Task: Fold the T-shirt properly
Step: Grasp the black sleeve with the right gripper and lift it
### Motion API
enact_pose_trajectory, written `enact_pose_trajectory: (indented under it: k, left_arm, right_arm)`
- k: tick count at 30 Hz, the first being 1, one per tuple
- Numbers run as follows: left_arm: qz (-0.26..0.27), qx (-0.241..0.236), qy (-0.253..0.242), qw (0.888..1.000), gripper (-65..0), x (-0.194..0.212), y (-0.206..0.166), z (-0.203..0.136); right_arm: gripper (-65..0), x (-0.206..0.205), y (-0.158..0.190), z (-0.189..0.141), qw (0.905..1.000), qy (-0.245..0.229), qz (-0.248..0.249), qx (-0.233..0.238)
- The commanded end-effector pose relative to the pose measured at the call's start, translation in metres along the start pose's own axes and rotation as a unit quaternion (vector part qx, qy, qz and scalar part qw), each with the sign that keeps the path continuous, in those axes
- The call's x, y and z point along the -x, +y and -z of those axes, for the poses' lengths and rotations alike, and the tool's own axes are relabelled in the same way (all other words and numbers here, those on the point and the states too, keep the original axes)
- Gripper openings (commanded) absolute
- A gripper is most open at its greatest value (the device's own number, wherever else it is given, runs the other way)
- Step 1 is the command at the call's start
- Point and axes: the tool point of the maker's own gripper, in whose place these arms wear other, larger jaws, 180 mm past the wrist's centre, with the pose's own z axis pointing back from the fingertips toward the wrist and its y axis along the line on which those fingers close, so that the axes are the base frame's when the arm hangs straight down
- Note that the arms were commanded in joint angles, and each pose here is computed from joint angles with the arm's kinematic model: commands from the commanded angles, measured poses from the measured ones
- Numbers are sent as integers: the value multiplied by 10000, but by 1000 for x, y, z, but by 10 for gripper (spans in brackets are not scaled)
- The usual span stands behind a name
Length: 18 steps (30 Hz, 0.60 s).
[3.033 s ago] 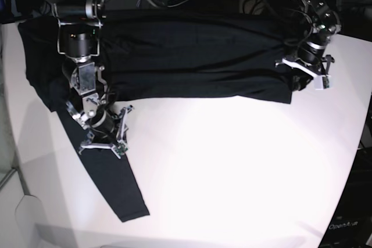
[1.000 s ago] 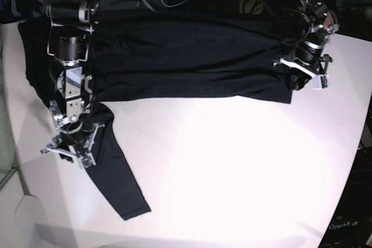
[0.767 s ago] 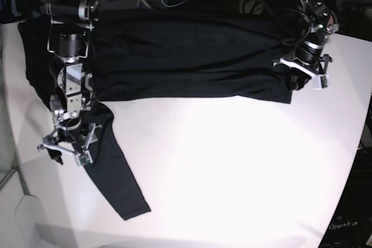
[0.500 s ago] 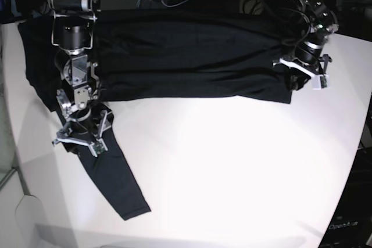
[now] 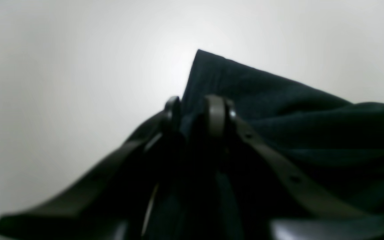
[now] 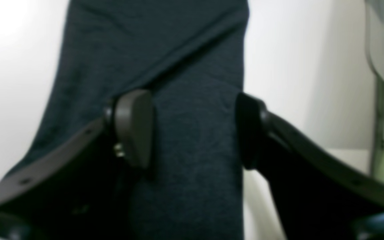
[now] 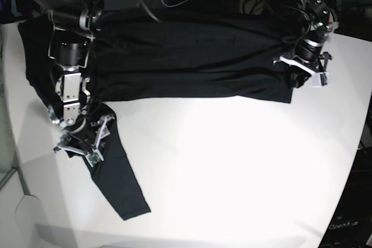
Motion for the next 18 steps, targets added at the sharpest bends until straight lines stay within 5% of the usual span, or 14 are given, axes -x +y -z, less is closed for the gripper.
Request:
enact_pose_trajectory:
  k: [1,12,18]
  left_arm:
    - [9,41,-276,9996,-523,-15,-1,0]
    - [9,39,-269,9996,-523,-15,-1,0]
    - [9,39,-269,9996,-523,-15,-1,0]
  right_arm:
    - [-339,-8,-6,-1,9999,-56,-75,-57]
    - [-469,15,4,-3,9983,472,-122,-308]
    - [-600,29,13,4,9963,675,-29,-525]
